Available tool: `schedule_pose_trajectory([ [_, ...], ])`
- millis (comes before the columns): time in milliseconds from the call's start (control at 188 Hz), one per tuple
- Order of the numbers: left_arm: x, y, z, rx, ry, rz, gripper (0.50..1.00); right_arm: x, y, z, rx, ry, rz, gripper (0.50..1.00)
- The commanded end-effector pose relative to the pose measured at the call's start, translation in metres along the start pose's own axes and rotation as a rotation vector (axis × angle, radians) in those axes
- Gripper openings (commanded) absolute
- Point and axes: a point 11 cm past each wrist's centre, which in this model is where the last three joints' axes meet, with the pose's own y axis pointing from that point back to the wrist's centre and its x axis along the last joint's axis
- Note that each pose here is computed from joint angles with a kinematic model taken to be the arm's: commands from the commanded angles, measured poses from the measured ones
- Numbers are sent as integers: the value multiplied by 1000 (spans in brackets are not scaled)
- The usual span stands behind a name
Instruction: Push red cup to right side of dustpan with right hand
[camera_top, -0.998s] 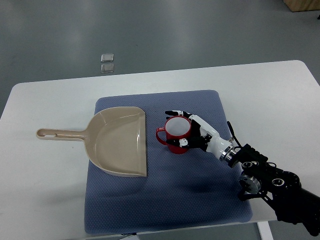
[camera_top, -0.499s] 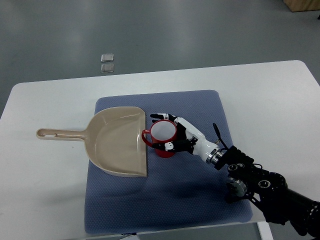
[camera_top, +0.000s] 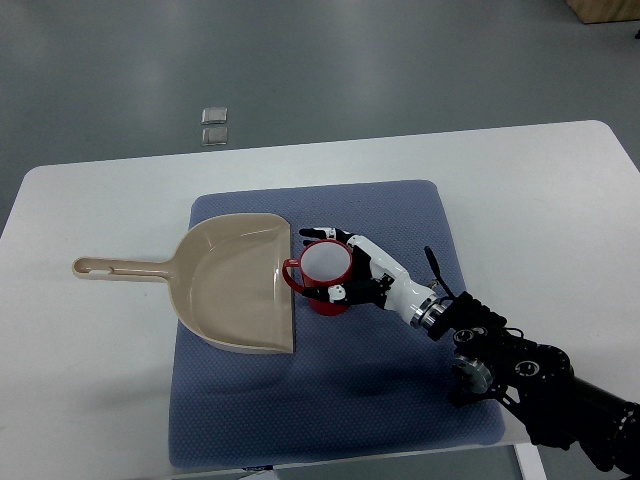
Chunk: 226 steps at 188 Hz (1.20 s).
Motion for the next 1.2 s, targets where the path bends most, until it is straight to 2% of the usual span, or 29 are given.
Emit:
schedule_pose_trajectory([
  [0, 0, 0, 0, 0, 0, 0, 1000, -1, -1, -1, 4, -4, -7, 934],
  [918, 1, 0, 0, 0, 0, 2, 1000, 12, -9, -28, 70, -35, 1, 934],
  [1056, 1, 0, 0, 0, 0, 3, 1000, 33, -8, -43, 114, -63, 64, 934],
  [1194, 1, 0, 0, 0, 0, 2, 1000, 75, -1, -72, 220, -193, 182, 934],
])
